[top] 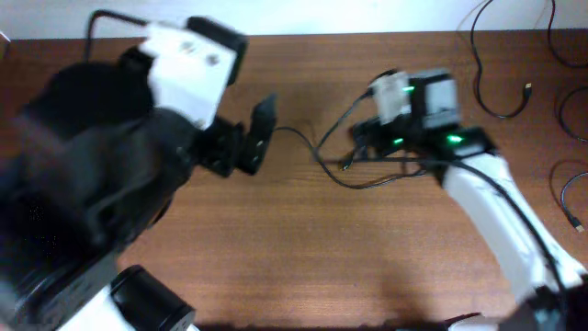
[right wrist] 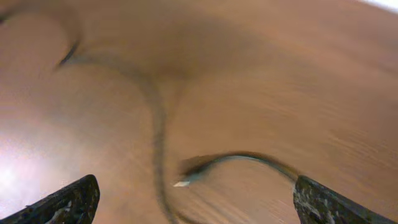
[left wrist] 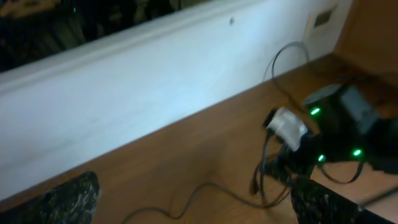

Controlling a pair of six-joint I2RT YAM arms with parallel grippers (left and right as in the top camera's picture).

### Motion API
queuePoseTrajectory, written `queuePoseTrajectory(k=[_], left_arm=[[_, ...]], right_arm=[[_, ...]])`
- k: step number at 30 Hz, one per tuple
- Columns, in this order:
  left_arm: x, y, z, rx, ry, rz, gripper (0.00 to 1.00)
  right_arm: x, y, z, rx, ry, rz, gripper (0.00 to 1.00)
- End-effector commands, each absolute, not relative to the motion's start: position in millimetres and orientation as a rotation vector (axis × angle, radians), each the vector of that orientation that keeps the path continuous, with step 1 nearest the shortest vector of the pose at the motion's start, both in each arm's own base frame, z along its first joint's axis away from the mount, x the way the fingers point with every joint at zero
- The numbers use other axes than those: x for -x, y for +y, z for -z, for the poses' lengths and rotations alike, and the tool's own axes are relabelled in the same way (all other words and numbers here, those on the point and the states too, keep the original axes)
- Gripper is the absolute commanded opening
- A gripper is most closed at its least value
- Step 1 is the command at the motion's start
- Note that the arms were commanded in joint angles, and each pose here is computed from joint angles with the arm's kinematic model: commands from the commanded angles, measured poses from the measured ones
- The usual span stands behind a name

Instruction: Untangle cables

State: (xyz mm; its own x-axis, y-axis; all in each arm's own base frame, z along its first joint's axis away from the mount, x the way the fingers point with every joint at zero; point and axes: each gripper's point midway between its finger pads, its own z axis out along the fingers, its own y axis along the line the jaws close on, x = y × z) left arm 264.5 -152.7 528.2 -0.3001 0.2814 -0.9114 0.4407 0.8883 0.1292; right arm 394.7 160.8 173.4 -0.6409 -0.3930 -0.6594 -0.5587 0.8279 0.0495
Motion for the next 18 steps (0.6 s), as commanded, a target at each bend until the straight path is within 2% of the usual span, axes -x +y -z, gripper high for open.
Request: queuePoseTrajectory(k=[1,8,14,18], left_arm=[[-266,-145,-530,-0.499,1.904,0.141,0.99],[-270,-148,-523,-0.511,1.928,0.131,0.99],[-281,-156,-498,-0.554,2.017,0.093,0.99],[-285,-155,-493,-0.552,2.035,0.066,0.99]], right_arm=[[-361,236,-135,1.267,2.168,-0.497,0.99],[-351,283,-85,1.615,1.976,-0.419,0.99],[-404,286,-120,1.573,1.797,-0.132,0.99],[-417,294,-140,1.596,1.680,-0.074,0.99]])
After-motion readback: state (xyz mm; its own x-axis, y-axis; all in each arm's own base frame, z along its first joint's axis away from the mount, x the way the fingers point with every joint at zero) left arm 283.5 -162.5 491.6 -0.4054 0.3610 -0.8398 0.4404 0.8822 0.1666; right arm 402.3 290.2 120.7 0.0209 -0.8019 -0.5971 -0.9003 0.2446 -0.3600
